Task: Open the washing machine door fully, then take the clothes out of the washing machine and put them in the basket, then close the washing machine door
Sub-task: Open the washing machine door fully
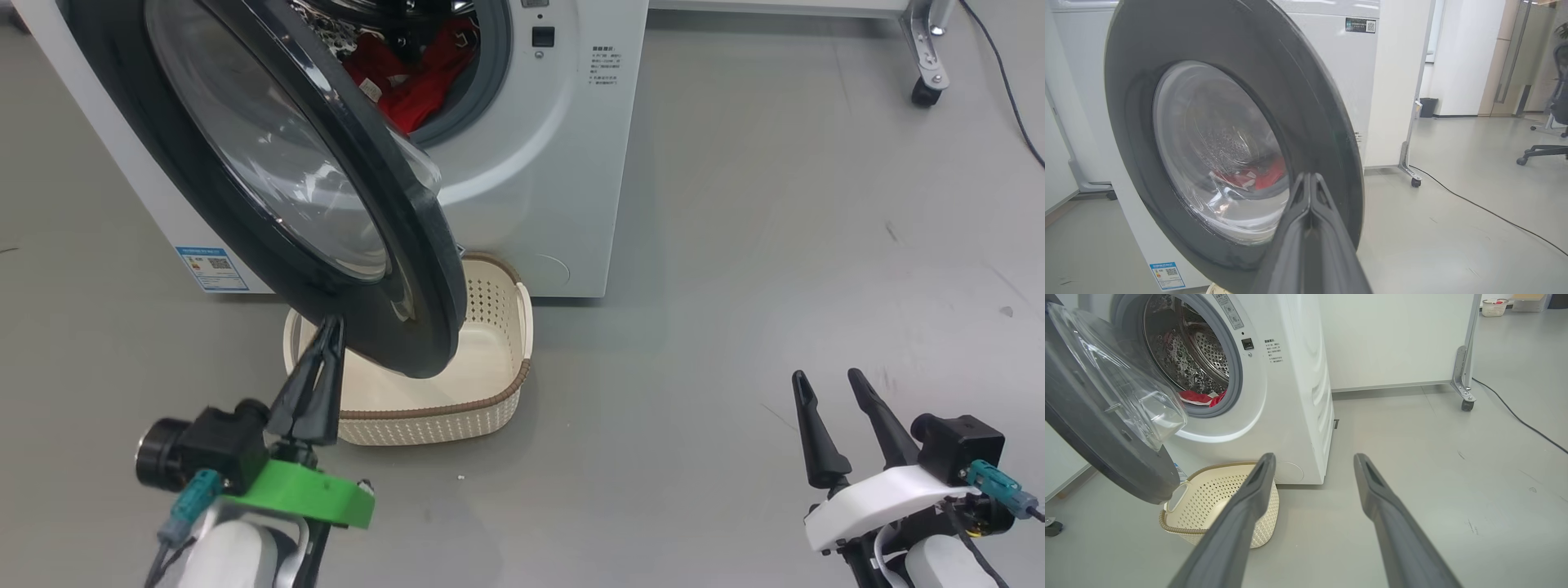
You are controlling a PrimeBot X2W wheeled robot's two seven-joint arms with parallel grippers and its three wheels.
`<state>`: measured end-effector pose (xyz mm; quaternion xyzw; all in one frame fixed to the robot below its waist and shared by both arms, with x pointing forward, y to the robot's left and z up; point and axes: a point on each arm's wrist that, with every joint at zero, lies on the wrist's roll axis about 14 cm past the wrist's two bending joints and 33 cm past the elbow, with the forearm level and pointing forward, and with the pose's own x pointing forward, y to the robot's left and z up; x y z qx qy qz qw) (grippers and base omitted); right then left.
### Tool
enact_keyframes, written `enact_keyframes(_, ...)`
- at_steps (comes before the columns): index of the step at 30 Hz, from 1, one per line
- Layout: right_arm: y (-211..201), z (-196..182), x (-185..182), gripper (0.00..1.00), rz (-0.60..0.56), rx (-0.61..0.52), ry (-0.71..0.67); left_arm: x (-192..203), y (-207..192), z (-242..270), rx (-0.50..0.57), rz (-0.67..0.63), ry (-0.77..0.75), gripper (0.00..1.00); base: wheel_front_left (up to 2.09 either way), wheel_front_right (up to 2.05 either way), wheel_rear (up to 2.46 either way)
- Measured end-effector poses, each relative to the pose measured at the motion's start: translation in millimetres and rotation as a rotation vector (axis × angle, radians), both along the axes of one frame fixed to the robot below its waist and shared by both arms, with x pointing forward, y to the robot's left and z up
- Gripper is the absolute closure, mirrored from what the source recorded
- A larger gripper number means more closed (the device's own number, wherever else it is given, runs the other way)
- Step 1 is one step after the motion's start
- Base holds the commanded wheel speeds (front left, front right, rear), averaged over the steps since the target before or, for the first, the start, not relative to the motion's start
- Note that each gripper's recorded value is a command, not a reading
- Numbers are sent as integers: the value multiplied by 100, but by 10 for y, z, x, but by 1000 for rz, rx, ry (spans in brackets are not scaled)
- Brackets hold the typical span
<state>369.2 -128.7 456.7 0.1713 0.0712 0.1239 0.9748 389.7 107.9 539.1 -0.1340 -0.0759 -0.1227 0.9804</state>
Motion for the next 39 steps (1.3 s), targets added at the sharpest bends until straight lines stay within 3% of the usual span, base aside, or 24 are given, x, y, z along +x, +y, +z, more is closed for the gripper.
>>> enact_keyframes(14, -102, -48, 19, 0, -35, -7, 13, 304, -262, 1084, -40, -88, -321, 100, 0, 0, 0)
enact_keyframes(19, -86, -34, 39, 0, -42, 2, 7, 384, -373, 1275, -40, -120, -370, 100, 0, 0, 0)
enact_keyframes(26, -113, -43, 36, 0, -53, 7, 10, 477, -617, 1270, -22, -193, -336, 100, 0, 0, 0)
enact_keyframes(39, -250, -69, 14, 0, -112, 19, 20, 567, -1111, 599, -25, -339, -56, 100, 0, 0, 0)
